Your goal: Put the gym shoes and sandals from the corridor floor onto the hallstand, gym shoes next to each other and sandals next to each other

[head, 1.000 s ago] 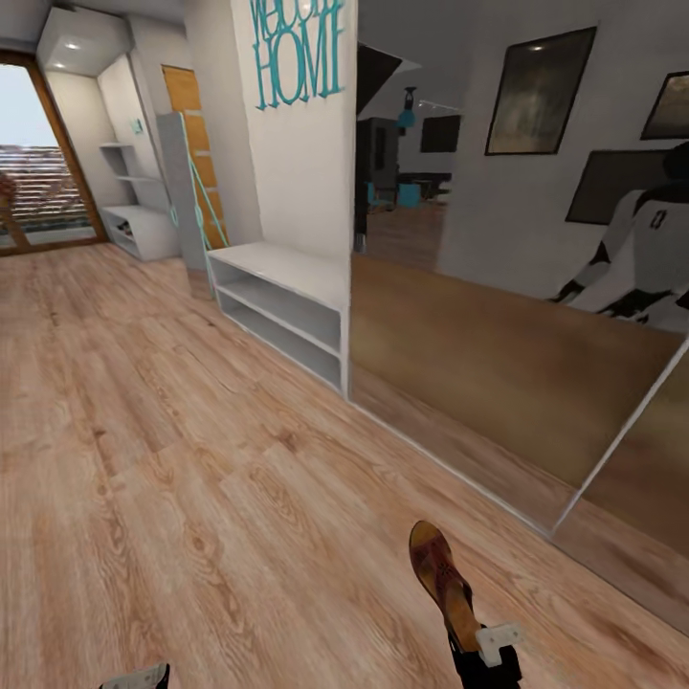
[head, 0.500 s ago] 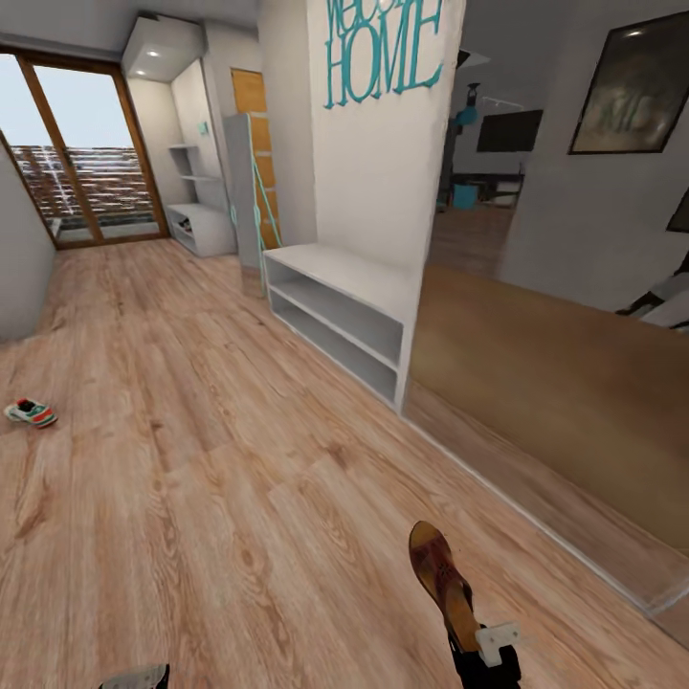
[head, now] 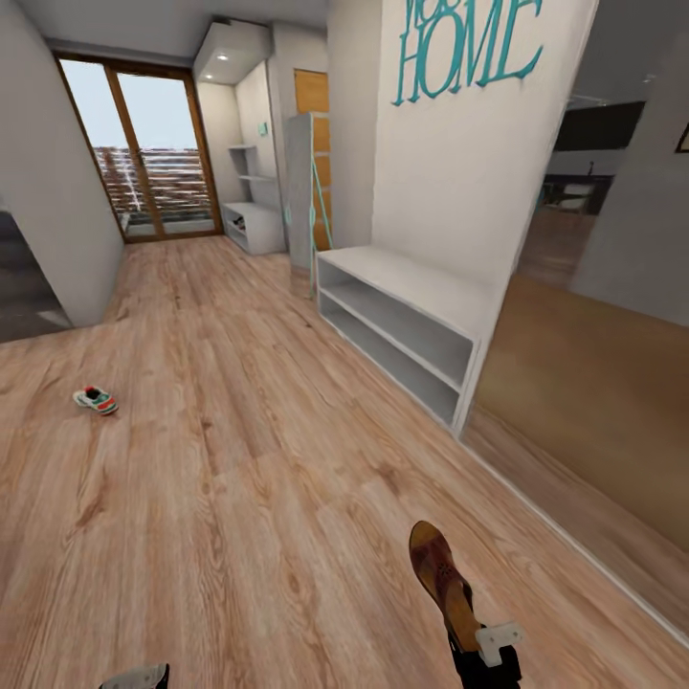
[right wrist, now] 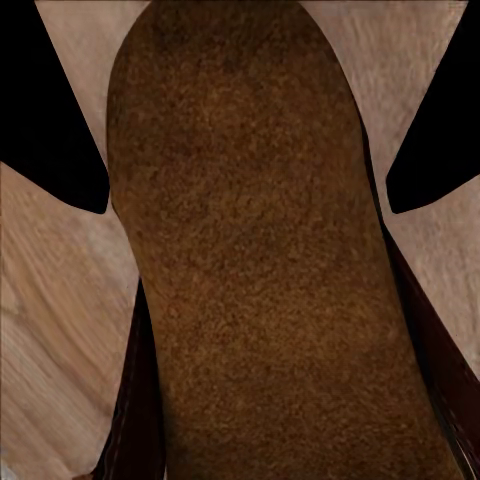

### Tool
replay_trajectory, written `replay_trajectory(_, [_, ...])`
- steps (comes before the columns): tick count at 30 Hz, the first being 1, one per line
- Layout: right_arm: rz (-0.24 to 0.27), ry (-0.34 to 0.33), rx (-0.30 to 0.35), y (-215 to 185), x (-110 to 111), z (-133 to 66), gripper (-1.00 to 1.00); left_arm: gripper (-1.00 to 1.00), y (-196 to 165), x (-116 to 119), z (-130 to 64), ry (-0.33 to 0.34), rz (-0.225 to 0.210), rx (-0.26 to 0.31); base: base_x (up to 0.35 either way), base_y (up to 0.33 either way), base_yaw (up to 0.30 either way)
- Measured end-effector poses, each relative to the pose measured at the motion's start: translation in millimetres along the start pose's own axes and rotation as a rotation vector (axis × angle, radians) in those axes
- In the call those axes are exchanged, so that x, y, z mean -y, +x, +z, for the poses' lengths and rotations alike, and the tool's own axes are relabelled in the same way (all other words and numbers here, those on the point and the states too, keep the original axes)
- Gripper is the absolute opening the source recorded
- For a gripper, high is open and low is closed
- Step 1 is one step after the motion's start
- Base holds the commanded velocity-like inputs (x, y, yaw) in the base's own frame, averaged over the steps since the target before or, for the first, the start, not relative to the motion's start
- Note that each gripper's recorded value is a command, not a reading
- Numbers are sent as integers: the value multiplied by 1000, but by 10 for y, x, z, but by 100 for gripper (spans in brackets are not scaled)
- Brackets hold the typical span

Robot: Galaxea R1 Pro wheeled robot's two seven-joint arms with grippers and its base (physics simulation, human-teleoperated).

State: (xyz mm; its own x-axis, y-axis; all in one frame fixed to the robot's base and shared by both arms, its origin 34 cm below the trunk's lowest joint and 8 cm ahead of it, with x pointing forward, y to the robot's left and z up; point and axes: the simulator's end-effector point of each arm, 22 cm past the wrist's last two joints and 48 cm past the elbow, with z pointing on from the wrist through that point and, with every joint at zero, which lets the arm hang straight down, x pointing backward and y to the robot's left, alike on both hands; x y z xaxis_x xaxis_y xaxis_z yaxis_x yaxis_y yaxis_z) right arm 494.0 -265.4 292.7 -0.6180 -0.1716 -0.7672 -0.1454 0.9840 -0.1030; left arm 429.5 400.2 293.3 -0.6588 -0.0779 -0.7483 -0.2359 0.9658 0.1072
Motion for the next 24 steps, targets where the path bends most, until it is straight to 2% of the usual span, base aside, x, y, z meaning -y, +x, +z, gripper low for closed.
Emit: replay_trajectory(24, [-1, 0, 0, 0, -1, -1, -100, 100, 0, -1, 0, 0, 0, 0, 294, 155, 279])
